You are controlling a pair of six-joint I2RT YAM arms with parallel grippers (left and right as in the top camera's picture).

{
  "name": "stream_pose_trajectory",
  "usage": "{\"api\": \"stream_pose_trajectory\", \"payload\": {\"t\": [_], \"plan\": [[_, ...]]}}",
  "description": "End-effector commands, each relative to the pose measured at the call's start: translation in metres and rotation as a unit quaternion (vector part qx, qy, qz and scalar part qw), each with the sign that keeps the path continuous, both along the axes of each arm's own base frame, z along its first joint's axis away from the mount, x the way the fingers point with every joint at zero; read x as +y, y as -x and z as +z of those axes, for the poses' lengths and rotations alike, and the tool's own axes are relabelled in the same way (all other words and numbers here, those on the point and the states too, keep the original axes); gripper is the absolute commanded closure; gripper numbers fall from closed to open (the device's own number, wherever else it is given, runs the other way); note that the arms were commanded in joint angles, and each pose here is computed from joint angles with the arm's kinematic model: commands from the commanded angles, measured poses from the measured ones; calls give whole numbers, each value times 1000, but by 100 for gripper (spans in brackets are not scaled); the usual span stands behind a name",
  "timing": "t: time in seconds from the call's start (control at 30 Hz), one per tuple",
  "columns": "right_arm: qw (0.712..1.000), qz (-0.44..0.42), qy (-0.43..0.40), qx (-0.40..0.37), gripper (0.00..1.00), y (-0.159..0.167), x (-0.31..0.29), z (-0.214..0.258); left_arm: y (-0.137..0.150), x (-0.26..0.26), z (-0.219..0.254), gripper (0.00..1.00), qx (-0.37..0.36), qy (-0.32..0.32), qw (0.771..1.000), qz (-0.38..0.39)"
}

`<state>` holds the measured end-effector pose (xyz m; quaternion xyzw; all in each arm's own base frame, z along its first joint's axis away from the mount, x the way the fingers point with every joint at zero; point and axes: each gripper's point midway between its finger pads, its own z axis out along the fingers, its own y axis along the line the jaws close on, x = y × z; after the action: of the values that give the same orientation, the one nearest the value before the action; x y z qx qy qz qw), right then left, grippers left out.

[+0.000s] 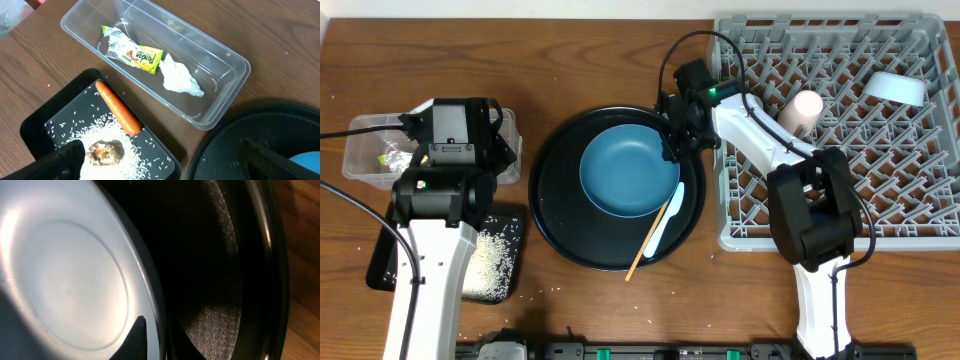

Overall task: Sort waste into correct bins and load items into the dishwasher rack
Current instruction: 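Grasp the blue plate's rim with the right gripper, then lift the blue plate with the right gripper and carry it to the rack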

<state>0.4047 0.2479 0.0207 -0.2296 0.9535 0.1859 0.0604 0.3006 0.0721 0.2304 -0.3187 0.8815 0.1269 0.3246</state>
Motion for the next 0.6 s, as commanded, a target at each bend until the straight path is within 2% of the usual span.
{"api": "stream_pose_trajectory", "payload": {"t": [0.0, 0.07, 0.3, 0.57], "plan": [[1000, 12, -3, 8, 93, 8, 9, -4, 1, 2, 0, 2, -2, 1, 1000, 10], [1000, 12, -3, 9, 99, 9, 9, -4, 1, 2, 0, 2, -2, 1, 1000, 10], [1000, -4, -19, -4, 99, -2, 14, 3, 1, 2, 0, 2, -2, 1, 1000, 10], [997, -20, -74, -30, 99, -20, 24, 50, 1, 2, 0, 2, -2, 1, 1000, 10]]}}
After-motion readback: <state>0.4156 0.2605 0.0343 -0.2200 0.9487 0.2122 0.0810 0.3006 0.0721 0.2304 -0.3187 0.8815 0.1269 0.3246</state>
